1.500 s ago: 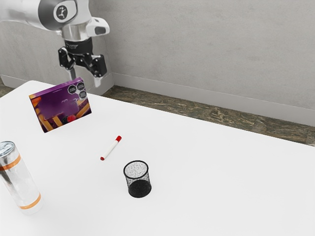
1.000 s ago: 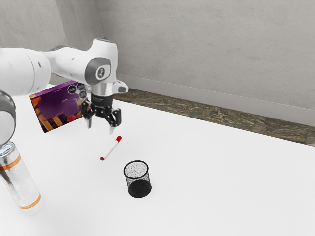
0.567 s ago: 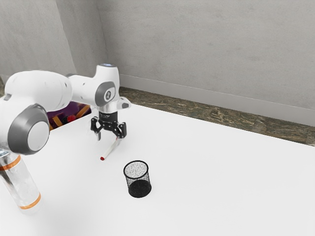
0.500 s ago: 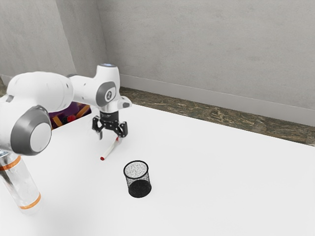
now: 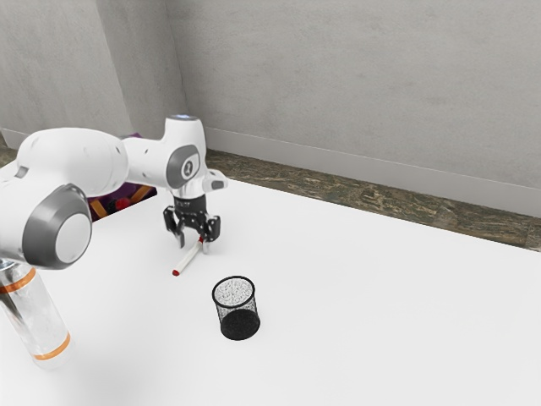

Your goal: Put the marker into the pen holder.

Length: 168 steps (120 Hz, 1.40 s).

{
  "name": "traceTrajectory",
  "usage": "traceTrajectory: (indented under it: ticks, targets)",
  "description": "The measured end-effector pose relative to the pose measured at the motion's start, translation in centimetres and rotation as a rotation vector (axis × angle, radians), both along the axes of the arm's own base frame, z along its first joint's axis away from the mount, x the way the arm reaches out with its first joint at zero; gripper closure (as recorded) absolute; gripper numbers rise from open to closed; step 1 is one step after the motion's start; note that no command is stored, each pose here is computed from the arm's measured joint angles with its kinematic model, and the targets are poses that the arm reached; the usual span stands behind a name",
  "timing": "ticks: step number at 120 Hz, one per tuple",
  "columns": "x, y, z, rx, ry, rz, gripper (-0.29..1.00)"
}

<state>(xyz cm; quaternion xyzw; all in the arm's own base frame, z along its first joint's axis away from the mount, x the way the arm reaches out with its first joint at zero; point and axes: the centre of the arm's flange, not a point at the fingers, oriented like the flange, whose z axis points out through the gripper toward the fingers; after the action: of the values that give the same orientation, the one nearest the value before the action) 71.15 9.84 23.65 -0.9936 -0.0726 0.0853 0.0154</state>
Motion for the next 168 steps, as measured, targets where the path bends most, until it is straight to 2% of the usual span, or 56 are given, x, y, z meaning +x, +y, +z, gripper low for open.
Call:
traceTrajectory:
  ticks: [9, 19, 45, 64, 84, 96, 113, 136, 153, 168]
  targets:
    - [0.0, 0.4, 0.2, 0.005, -0.002, -0.003, 0.43]
    - [0.0, 0.6, 0.3, 0.006, -0.003, -0.01, 0.57]
    - [0.0, 0.6, 0.4, 0.009, -0.003, -0.027, 0.73]
    - [0.0, 0.5, 0.7, 0.016, -0.006, -0.035, 0.77]
    - [-0.4, -0.2, 4.6, 0.05, -0.052, -0.068, 0.79]
    - [-1.2, -2.2, 8.0, 0.075, -0.121, -0.114, 0.79]
    - [-3.3, -5.8, 12.2, 0.097, -0.272, -0.186, 0.79]
    - [-6.2, -13.2, 17.5, 0.076, -0.468, -0.284, 0.79]
    - [-10.2, -16.8, 19.1, 0.041, -0.519, -0.305, 0.79]
    - [-11.9, -18.9, 19.2, 0.02, -0.536, -0.306, 0.79]
